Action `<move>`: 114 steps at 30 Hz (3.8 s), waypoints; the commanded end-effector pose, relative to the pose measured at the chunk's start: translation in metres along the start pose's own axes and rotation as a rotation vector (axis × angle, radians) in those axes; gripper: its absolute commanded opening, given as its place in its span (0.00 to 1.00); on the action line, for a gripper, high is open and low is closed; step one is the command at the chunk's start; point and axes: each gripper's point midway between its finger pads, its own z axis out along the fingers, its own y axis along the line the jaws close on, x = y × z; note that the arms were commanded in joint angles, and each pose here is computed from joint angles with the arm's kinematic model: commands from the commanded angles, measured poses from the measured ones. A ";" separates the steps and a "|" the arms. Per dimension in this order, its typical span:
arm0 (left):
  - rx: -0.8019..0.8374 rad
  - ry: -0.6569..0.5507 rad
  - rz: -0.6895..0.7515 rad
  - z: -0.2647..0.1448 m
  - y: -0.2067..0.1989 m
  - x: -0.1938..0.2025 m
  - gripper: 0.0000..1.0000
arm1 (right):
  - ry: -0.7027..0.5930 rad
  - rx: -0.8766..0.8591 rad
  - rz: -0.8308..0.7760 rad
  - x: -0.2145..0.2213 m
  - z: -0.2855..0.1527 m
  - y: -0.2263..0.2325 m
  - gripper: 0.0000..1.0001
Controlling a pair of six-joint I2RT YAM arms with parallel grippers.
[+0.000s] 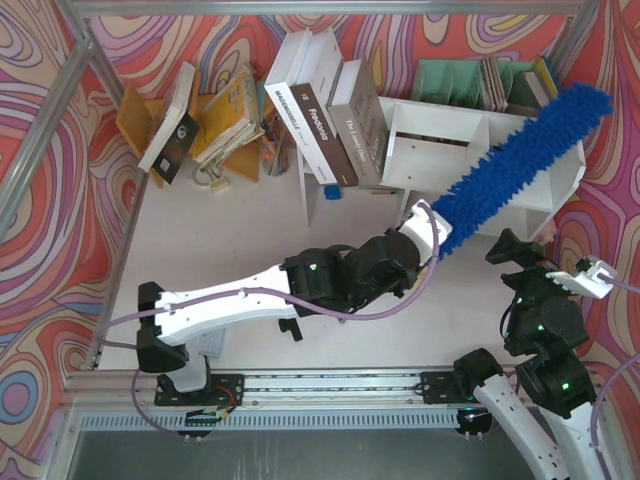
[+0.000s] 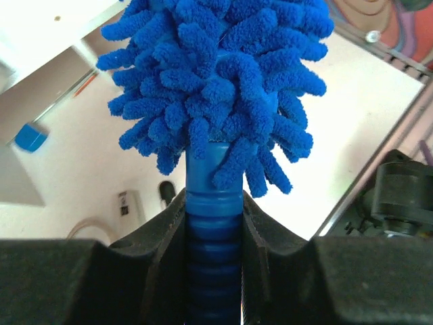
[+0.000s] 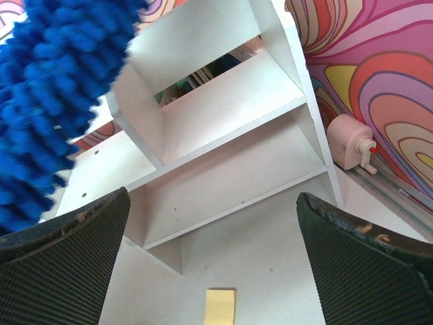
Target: Dust the bookshelf with a duster
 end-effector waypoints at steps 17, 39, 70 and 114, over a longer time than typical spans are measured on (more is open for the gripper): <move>-0.457 -0.009 -0.181 -0.066 0.055 0.073 0.00 | -0.004 0.016 0.011 -0.005 0.001 0.000 0.99; -0.453 0.245 -0.228 -0.031 0.022 0.172 0.00 | 0.002 0.015 0.005 -0.003 0.002 0.001 0.99; -0.517 0.179 -0.246 -0.084 0.011 0.156 0.00 | 0.003 0.009 0.012 -0.004 0.001 0.002 0.99; -0.442 0.306 -0.246 -0.070 0.003 0.180 0.00 | 0.003 0.002 0.013 -0.004 0.001 0.003 0.99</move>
